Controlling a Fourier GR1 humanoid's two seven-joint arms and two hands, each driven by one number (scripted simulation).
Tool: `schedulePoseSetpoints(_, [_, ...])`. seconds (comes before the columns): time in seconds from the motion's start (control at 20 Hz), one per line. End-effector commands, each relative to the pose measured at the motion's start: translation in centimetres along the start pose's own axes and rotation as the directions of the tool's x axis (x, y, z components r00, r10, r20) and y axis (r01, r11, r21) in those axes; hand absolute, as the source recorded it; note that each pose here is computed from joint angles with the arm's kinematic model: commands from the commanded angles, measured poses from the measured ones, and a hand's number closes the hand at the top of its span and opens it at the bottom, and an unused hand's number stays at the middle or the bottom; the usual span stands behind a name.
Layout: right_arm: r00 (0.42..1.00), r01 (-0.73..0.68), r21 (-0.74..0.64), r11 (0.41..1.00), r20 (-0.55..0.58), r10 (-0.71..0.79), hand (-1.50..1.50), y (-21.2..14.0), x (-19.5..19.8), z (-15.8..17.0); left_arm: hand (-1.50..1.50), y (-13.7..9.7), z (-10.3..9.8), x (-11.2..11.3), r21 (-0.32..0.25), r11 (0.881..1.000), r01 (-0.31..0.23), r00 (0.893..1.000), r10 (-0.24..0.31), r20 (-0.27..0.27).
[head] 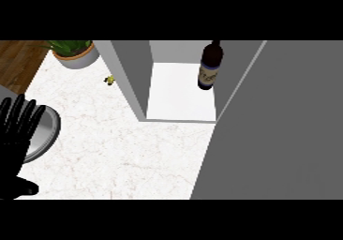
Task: Pick up the wine, place it into the cabinet and close the cabinet
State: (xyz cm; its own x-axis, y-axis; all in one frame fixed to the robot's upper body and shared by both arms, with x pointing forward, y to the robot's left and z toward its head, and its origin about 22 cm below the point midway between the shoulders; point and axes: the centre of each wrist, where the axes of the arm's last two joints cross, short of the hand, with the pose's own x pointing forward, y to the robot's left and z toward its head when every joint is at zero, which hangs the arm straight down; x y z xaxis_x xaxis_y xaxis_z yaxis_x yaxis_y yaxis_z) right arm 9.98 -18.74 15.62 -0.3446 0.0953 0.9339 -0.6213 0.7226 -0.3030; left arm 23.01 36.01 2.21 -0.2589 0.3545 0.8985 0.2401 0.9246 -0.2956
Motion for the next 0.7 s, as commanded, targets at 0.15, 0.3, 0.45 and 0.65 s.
schedulePoseSetpoints(0.15, [0.976,0.178,0.091,0.98,0.113,-0.188,1.5,2.1,2.2,-2.6,-1.5,0.6,-0.7,0.7,-0.015,1.0,0.003,1.0,-0.003,0.001])
schedulePoseSetpoints(0.3, [0.977,0.17,0.079,0.982,0.115,-0.179,1.5,1.9,1.6,-4.8,-1.5,0.4,-1.6,1.0,-0.024,1.0,0.012,1.0,-0.012,0.01])
schedulePoseSetpoints(0.45, [0.978,0.161,0.086,0.983,0.121,-0.17,1.5,2.7,1.9,-6.8,-1.5,0.2,-1.9,1.7,-0.039,0.999,0.001,1.0,-0.001,0.004])
schedulePoseSetpoints(0.65, [0.983,0.142,0.08,0.987,0.108,-0.151,1.5,3.2,3.2,-13.0,-1.5,2.5,-0.8,1.8,-0.002,1.0,0.011,1.0,-0.011,-0.015])
